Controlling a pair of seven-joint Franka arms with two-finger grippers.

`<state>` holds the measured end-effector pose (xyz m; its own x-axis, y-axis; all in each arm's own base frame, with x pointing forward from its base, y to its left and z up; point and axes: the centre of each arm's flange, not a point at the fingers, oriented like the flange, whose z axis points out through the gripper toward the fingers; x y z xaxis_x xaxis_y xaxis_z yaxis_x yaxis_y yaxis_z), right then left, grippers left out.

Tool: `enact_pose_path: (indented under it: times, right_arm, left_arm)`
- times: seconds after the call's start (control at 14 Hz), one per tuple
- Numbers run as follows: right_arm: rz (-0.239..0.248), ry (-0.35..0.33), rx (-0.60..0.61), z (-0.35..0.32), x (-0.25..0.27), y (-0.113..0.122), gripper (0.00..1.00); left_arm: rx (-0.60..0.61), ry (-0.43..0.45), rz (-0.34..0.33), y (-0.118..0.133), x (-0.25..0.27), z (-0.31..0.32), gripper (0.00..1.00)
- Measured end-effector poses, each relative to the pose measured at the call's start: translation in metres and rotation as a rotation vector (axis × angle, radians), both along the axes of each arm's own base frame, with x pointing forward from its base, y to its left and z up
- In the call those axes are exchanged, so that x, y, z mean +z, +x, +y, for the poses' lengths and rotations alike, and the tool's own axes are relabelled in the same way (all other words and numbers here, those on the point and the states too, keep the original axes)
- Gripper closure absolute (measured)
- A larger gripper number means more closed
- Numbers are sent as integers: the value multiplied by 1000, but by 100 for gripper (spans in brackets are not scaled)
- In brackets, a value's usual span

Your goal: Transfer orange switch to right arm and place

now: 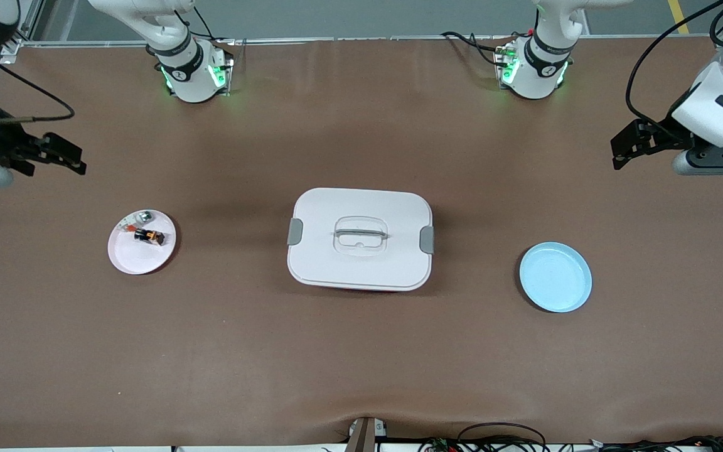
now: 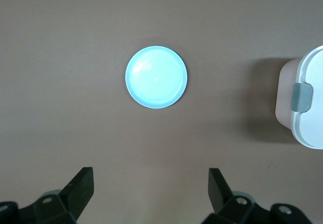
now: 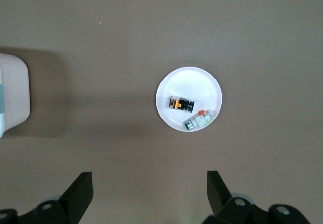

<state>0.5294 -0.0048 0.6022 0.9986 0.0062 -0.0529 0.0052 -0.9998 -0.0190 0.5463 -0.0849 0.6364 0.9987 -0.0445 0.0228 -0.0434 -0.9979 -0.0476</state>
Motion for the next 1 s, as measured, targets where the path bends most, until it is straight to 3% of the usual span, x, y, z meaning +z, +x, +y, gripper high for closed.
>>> enact_pose_path:
  times: [0.64,0.86,1.0]
  right_arm:
    - [33,3,79,38,33,-22,0]
    - [-11,-19,101,44,63,-26,0]
    - [-29,-97,176,77,77,-32,0]
  left_arm:
    - [0,0,0,0,0,0,0]
    - [-1,0,0,0,0,0,0]
    - [-1,0,0,0,0,-1,0]
